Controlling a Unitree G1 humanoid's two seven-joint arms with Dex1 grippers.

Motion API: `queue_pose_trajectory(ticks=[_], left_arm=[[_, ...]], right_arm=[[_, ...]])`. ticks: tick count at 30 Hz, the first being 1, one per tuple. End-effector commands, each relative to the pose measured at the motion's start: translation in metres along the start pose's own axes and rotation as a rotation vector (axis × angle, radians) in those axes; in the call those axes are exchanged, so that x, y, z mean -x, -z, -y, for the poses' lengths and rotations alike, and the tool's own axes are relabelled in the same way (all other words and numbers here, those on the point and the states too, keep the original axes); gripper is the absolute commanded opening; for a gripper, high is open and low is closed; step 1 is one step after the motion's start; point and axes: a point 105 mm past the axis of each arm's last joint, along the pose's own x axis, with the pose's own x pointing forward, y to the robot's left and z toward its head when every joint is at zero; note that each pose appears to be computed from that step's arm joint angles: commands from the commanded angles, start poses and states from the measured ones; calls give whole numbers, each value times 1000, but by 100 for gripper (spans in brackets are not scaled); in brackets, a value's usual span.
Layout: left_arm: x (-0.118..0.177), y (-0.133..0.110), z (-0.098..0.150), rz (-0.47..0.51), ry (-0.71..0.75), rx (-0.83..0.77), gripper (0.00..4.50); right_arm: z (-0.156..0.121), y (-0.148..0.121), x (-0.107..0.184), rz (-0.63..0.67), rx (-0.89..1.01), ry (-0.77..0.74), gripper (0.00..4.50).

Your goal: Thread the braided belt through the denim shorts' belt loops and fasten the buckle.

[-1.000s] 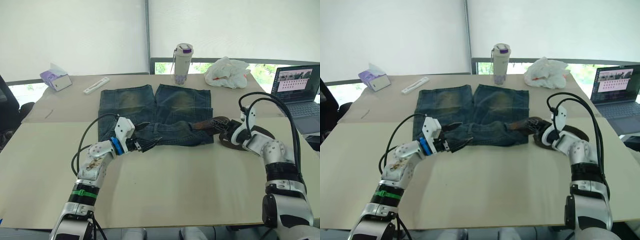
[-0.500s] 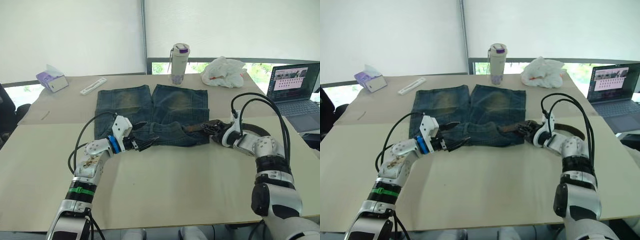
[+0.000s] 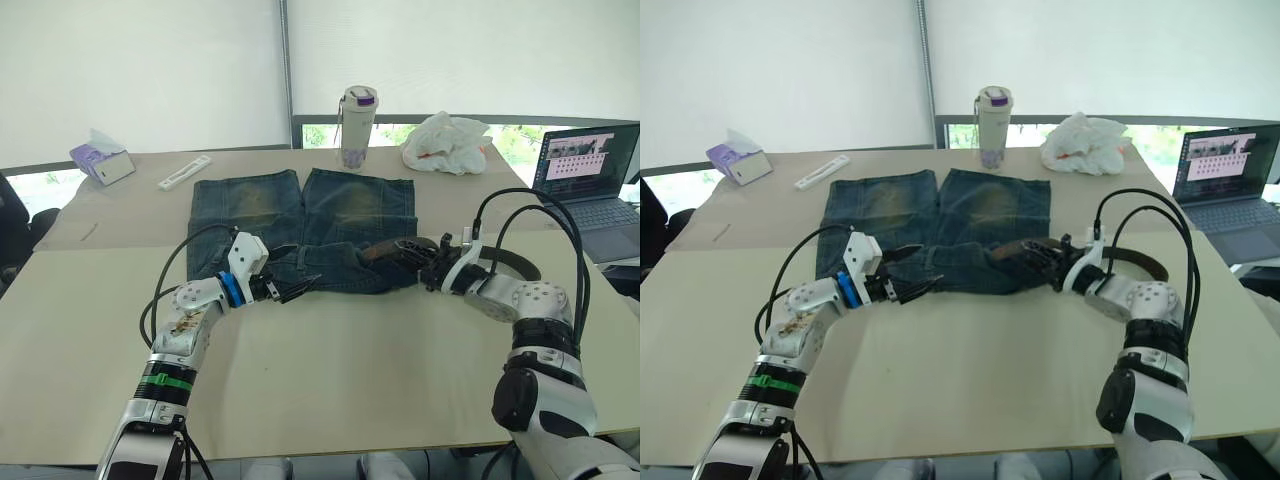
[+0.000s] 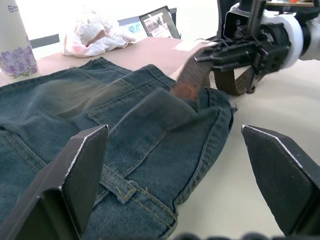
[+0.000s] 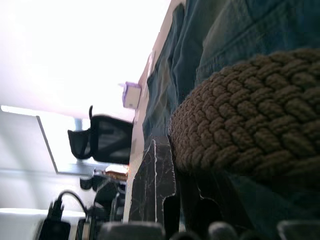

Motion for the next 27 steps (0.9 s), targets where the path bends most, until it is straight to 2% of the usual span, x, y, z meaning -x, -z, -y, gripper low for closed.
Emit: queue_pose_trajectory(ticks=[1,5,9,17,23,27], left_arm=[[-2,-11,0,26,9,-43,448],[-2,-11,0,25,7,-44,448],[-2,-8,2,22,5,-41,448],[-2,-6,4,15,11,-39,448],[-2,-3,4,3,9,-41,448],[-7,-3,8,3,19,-45,448]], right_arm=[[-22,-4,6,-26,62,-79,0],[-23,-15,19,26,60,-88,0],[-12,-21,35,73,56,-49,0],[7,-27,48,92,72,37,0],[0,-16,33,-7,151,30,0],[-3,-21,18,-3,186,37,0]])
